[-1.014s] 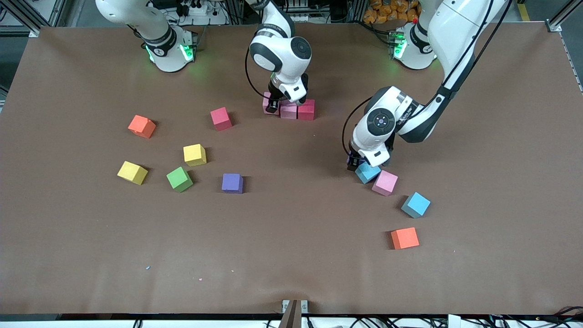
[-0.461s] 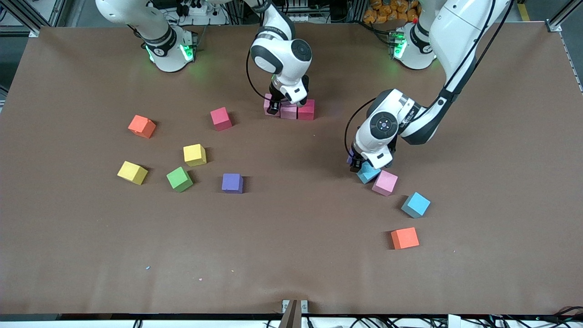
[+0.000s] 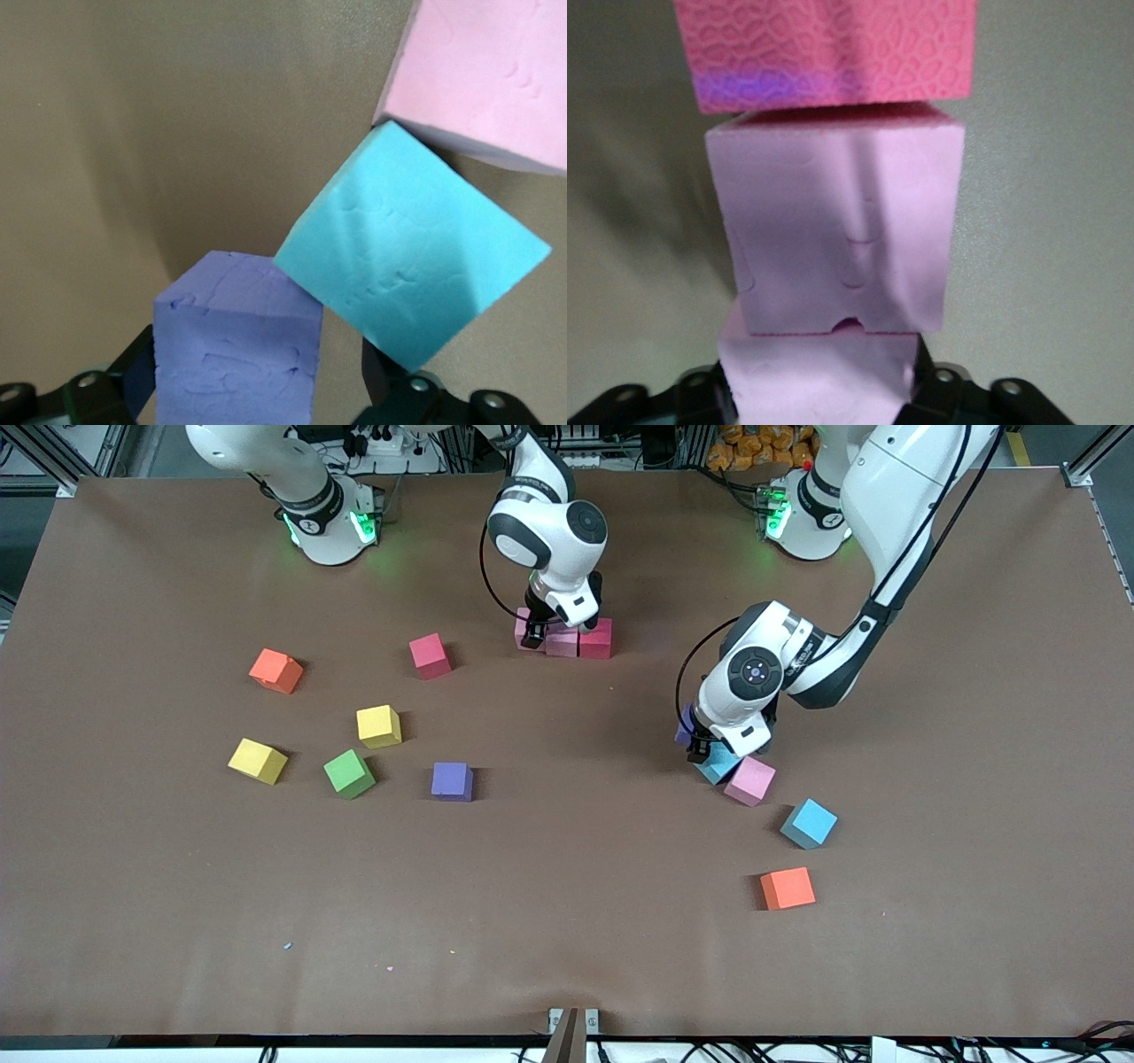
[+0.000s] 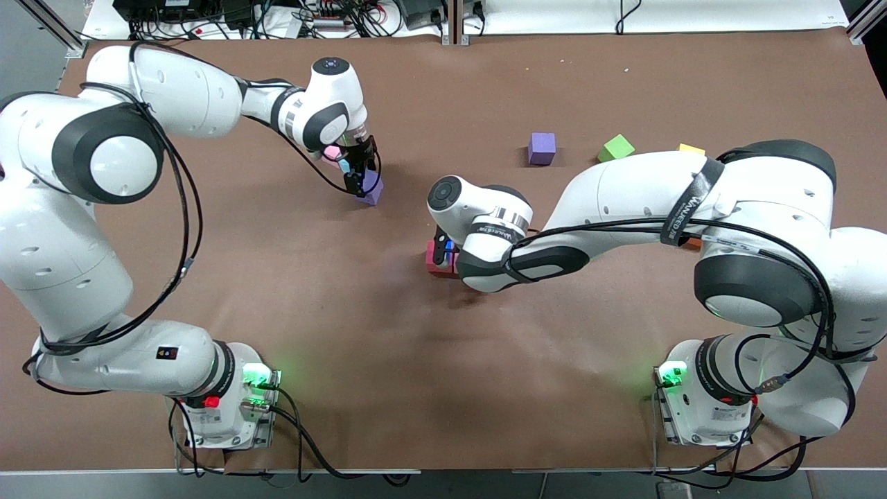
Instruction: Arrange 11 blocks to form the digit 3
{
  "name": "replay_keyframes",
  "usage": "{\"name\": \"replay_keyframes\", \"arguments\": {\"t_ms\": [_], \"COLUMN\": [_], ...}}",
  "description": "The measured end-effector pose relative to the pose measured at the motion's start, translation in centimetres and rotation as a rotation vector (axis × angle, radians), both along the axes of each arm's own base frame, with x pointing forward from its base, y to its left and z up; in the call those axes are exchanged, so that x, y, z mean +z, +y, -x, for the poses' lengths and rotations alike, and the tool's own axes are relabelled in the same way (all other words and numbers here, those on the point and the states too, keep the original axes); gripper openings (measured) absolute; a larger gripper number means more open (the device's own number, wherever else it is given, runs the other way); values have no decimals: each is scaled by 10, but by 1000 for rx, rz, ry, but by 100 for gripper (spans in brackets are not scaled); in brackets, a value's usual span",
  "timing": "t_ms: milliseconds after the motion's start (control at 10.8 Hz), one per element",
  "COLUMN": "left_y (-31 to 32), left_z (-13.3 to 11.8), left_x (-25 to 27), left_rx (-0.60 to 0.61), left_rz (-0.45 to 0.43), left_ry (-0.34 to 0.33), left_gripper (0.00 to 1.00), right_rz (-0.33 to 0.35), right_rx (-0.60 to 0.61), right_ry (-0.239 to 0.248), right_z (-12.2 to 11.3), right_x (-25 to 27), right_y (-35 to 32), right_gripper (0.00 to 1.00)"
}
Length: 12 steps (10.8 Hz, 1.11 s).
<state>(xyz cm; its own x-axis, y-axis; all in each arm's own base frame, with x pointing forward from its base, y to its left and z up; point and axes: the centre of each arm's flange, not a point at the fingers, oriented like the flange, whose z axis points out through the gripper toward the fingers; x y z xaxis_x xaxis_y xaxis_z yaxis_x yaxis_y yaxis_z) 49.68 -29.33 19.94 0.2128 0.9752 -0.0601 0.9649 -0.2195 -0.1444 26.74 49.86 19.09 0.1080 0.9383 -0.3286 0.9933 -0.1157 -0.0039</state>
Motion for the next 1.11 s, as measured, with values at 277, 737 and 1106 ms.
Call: {"name": "replay_keyframes", "arguments": {"t_ms": [277, 737, 1106], "left_y": [0, -4, -17], "left_z": [-1, -5, -12], "left_x": [1, 6, 17], "left_rx": [0, 0, -10], "left_rz": [1, 9, 27], "left_ry": [-2, -13, -39], "left_gripper": [70, 60, 60], "right_rz": [12, -37, -119], "right_rx": [-6, -119, -402], "right_ry": [-1, -48, -130], "right_z": [-3, -47, -178], "right_x": [30, 112, 161], "right_y": [3, -20, -93], "right_gripper": [100, 100, 100]}}
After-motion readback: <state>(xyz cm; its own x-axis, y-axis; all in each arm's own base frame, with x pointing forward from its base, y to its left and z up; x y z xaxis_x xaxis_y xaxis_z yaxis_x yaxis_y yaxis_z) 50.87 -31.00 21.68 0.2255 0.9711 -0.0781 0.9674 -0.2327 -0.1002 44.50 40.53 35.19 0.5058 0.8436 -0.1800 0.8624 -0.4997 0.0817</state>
